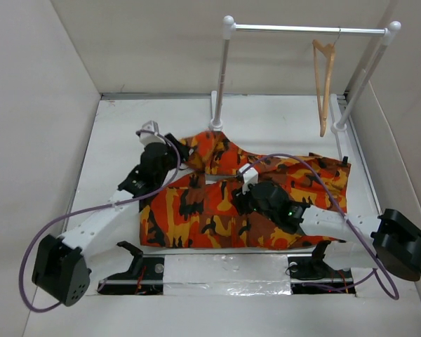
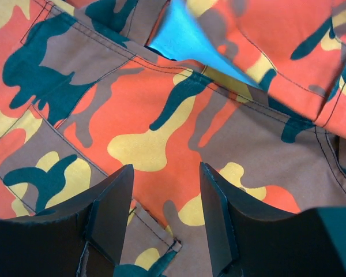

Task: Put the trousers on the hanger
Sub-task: Flatten out the trousers at the center of the board.

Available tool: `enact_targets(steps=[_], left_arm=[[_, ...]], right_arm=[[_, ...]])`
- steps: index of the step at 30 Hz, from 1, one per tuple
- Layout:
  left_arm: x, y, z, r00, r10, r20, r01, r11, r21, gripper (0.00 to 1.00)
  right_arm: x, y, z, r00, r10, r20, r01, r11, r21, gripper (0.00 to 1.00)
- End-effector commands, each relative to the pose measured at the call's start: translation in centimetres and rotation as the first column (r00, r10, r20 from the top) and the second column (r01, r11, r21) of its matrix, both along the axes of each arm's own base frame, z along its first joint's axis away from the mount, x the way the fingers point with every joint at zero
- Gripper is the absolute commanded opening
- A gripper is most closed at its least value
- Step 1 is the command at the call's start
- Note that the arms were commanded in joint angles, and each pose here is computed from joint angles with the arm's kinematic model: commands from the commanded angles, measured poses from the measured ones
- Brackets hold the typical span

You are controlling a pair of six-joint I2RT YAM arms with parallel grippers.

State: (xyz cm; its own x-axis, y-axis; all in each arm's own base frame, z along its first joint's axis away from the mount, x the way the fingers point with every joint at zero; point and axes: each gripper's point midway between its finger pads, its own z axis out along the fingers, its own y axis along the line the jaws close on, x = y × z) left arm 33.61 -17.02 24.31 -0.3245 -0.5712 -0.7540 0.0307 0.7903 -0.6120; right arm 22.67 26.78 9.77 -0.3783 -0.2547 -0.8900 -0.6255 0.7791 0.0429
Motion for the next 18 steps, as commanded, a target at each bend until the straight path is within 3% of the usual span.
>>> enact_targets(steps=[1,3,4,6,10,15,18], left_arm=[[-2.2,2.6,-10.7,0.970,0.081,-0.228,-0.038,0.982,0.186,0.48],[-2.5,2.9,-10.8,0.973,0.095,-0.209,-0.054,0.980,0.190,0.50],[-2.8,2.7,-10.6,0.977,0.080,-0.200,-0.041,0.980,0.195,0.57],[-3.2,2.6,-10.8,0.973,0.086,-0.212,-0.038,0.974,0.222,0.60],[-3.5,3.4,-10.5,0.973,0.145,-0.181,-0.107,0.973,0.206,0.57],[-3.6,2.3,-8.2,0.987,0.099,-0.129,-0.087,0.992,0.094,0.55],[-4.1,2.6,-5.2,0.992,0.099,-0.074,-0.097,0.995,0.028,0.55]], right_arm=[[0.4,0.0,1.5,1.000,-0.018,0.023,0.017,0.998,0.055,0.53],[0.6,-0.4,1.8,0.999,-0.030,0.021,0.029,0.998,0.047,0.49],[0.6,-0.5,1.9,0.999,-0.031,0.020,0.030,0.999,0.045,0.48],[0.6,-0.6,2.7,0.999,-0.027,0.032,0.025,0.999,0.045,0.38],[1.3,-0.5,4.3,0.997,-0.020,0.068,0.017,0.999,0.036,0.01],[3.8,1.3,6.5,0.994,0.001,0.113,0.001,1.000,-0.018,0.01],[5.8,4.3,7.8,0.991,0.048,0.127,-0.044,0.999,-0.030,0.27]])
